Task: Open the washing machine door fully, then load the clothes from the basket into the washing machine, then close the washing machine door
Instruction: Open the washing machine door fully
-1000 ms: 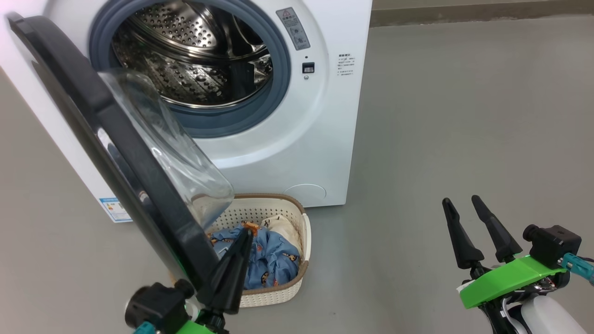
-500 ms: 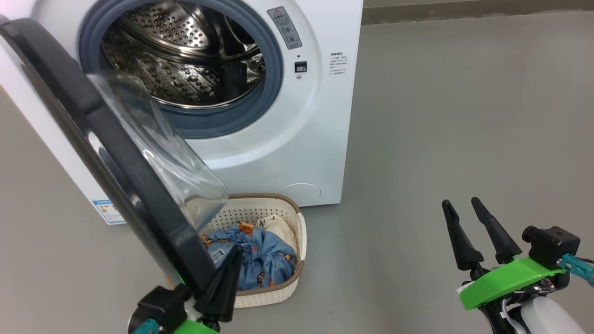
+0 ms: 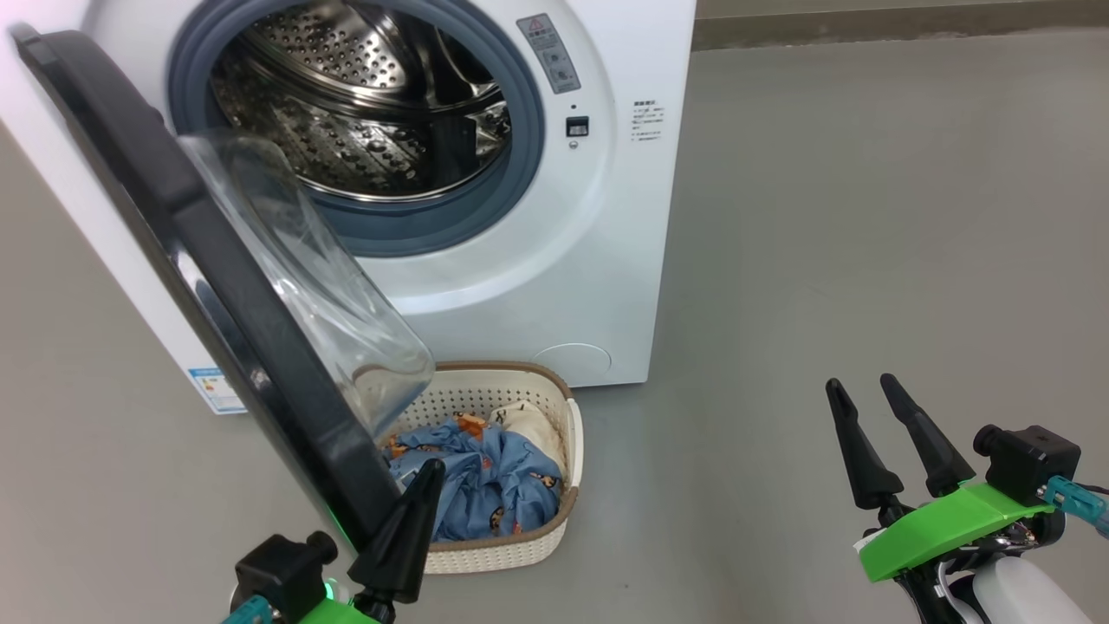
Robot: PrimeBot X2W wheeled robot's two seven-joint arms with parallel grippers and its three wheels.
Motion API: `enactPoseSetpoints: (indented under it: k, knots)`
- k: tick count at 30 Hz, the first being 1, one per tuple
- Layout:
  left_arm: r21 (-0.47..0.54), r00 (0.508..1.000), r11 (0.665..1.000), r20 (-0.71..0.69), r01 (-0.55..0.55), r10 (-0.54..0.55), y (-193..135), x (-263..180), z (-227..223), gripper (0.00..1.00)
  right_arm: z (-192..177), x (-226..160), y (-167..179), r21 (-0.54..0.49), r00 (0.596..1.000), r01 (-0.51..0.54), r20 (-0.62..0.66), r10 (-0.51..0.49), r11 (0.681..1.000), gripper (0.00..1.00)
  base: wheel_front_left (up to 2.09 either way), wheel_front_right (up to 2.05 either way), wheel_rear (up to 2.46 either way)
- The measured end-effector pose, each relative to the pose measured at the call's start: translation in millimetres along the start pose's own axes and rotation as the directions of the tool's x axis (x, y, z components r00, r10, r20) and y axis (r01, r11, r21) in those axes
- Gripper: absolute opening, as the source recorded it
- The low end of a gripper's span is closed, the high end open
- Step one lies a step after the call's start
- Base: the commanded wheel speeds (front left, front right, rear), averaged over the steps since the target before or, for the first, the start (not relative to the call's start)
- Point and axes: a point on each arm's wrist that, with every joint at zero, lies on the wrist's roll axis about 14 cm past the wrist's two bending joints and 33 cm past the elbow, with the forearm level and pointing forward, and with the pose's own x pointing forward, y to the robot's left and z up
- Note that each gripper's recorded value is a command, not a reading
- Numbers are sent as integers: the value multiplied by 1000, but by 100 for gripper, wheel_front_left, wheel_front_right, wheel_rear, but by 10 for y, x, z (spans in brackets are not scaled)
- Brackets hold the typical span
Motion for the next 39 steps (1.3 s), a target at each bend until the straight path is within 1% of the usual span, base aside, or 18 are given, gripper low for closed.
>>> enactPoseSetpoints:
  k: [6,12,16,21,25,30,32,39]
  knots:
    - [9,999,999,12,-39,39,100,-91,40,0,-55,58,71,0,1000,-23,-17,23,1000,100,0,0,0]
    - [27,996,995,19,-93,92,256,-237,82,0,-127,139,211,8,997,-63,-35,63,998,100,0,0,0]
    - [43,991,991,26,-129,128,372,-330,138,0,-173,196,312,16,995,-88,-46,89,996,100,0,0,0]
    - [50,978,978,49,-203,201,550,-494,211,0,-229,268,444,23,990,-124,-59,125,992,100,0,0,0]
    - [48,958,958,74,-282,279,754,-648,292,0,-274,326,547,28,986,-152,-70,154,988,100,0,0,0]
    - [66,921,921,100,-385,377,1037,-866,412,0,-332,399,693,36,978,-191,-84,193,981,100,0,0,0]
    - [65,914,915,102,-399,391,1082,-907,431,0,-349,412,724,38,976,-199,-88,201,979,100,0,0,0]
    - [65,861,863,128,-502,492,1393,-1194,566,0,-447,494,929,54,961,-249,-109,253,967,100,0,0,0]
